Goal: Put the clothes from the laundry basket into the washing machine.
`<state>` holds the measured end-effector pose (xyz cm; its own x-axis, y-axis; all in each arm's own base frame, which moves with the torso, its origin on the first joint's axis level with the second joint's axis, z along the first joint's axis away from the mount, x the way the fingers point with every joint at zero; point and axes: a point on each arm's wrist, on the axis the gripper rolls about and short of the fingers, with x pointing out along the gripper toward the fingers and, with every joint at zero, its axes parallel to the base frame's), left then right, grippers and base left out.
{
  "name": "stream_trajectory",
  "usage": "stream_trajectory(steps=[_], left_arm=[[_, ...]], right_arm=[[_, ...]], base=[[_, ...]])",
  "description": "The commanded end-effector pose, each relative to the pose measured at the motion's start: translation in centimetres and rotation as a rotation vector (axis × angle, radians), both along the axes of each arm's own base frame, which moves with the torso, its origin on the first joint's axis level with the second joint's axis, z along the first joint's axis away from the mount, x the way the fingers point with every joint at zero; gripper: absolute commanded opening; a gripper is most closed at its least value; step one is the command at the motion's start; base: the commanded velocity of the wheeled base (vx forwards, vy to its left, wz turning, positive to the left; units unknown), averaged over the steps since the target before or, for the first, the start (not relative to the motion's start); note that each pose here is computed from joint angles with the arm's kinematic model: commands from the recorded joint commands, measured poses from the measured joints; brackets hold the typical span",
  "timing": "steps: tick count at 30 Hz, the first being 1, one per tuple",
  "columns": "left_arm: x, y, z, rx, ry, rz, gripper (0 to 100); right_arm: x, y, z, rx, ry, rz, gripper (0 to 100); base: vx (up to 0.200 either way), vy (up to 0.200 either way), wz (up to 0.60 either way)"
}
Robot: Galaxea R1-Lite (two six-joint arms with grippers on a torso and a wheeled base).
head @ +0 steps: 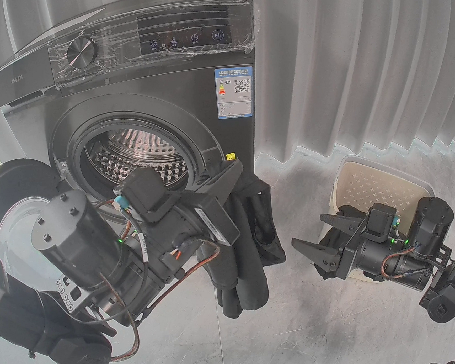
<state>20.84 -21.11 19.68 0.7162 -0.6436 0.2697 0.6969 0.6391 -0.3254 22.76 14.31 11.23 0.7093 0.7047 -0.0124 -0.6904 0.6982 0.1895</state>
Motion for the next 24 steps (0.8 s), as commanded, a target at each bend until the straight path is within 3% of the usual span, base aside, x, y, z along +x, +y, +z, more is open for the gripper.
stream_trajectory(steps=[1,11,24], left_arm=[[0.0,-0.2,0.8,-0.022,-0.022,-0.011,0],[-0.2,-0.6,1.2,-0.027,-0.041,-0.02,0],[-0.5,-1.0,1.6,-0.038,-0.054,-0.038,0]], right_arm=[[-0.4,0.5,-0.4,-0.018,0.004,0.031,100],[-1.9,3.1,-1.0,-0.03,0.019,0.14,100],[0.0,3.8,-1.1,-0.018,-0.007,0.112,100]], base=[[0.0,0.0,0.0],[0.0,0.0,0.0],[0.0,0.0,0.0]])
